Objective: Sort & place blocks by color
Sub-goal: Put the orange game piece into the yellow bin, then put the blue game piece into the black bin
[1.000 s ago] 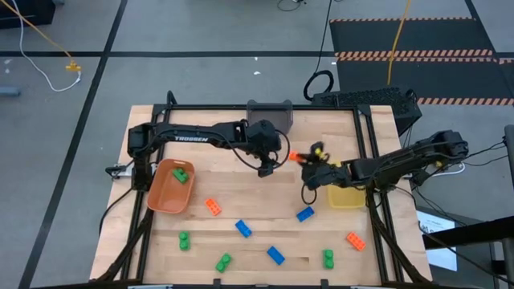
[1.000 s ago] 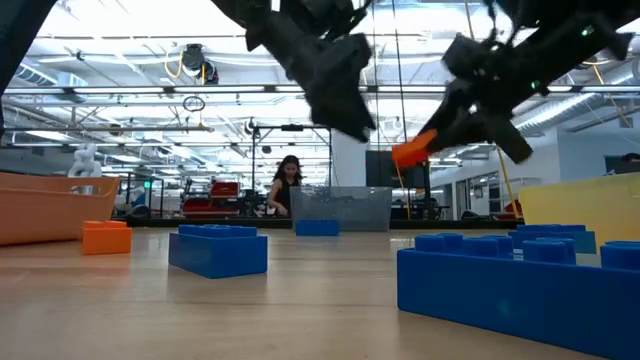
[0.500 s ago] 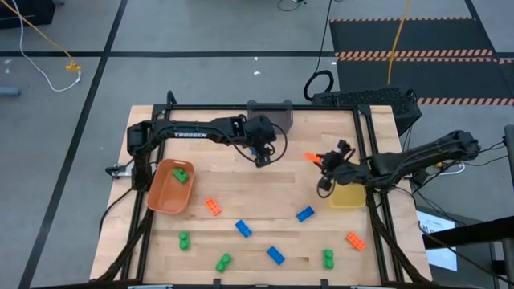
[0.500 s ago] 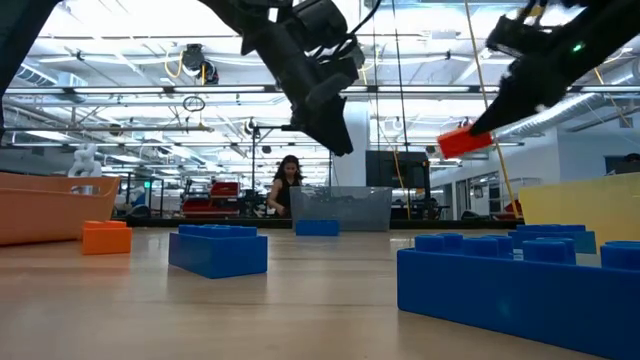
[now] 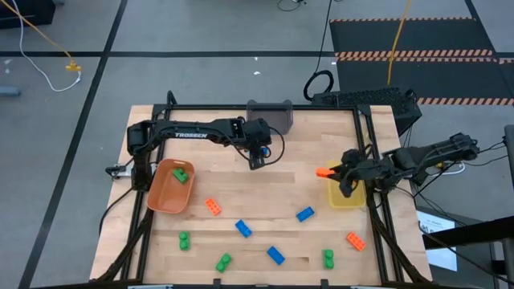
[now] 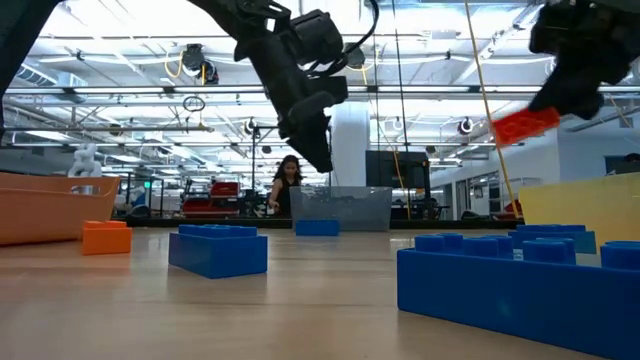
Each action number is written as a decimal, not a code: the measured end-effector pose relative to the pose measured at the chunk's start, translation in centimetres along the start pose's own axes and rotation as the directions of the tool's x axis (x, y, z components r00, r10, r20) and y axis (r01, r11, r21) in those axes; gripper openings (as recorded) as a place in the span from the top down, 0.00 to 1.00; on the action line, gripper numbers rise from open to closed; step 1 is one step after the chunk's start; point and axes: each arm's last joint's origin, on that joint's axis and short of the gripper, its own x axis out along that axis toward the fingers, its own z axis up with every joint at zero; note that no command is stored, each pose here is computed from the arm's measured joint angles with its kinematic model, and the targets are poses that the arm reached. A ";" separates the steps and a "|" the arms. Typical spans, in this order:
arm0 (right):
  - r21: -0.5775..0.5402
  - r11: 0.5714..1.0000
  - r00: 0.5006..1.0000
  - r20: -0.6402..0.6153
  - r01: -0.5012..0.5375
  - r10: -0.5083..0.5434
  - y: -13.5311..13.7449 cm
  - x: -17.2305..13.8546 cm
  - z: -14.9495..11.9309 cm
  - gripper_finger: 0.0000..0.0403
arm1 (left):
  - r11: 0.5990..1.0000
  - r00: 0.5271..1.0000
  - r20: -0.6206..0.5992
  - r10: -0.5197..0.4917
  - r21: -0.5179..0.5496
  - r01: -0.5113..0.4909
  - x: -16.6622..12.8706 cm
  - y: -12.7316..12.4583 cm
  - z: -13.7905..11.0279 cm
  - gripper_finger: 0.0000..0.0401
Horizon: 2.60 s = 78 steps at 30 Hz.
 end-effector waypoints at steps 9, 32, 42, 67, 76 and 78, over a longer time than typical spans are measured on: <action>0.084 0.994 0.987 -0.139 -0.071 0.082 -1.2 -1.4 -1.2 0.77 | 1.000 1.000 -0.018 -0.014 -0.014 0.014 -0.1 -0.9 -0.1 0.58; 0.082 0.977 0.921 -0.357 0.199 -0.157 -1.9 -2.9 -1.3 0.71 | 0.999 0.999 -0.026 0.029 0.035 -0.028 0.6 -1.4 -0.8 0.58; 0.025 0.980 0.893 -0.418 0.198 -0.170 -1.2 -2.0 -1.2 0.62 | 0.996 0.992 -0.099 0.073 0.059 -0.067 1.4 -1.3 -2.4 0.58; -0.234 0.947 0.974 0.007 -0.220 0.228 2.9 0.4 2.1 0.44 | 0.964 0.991 -0.044 0.127 0.239 -0.113 2.1 -0.5 -1.9 0.57; -0.459 0.862 0.814 0.405 -0.212 0.416 3.6 2.5 3.2 0.44 | 0.999 0.999 -0.041 0.021 0.038 -0.019 2.2 1.3 -2.1 0.55; -0.455 0.878 0.791 0.478 -0.147 0.381 3.2 2.9 3.2 0.44 | 0.999 0.999 -0.038 -0.009 0.034 0.010 2.2 1.4 -2.1 0.54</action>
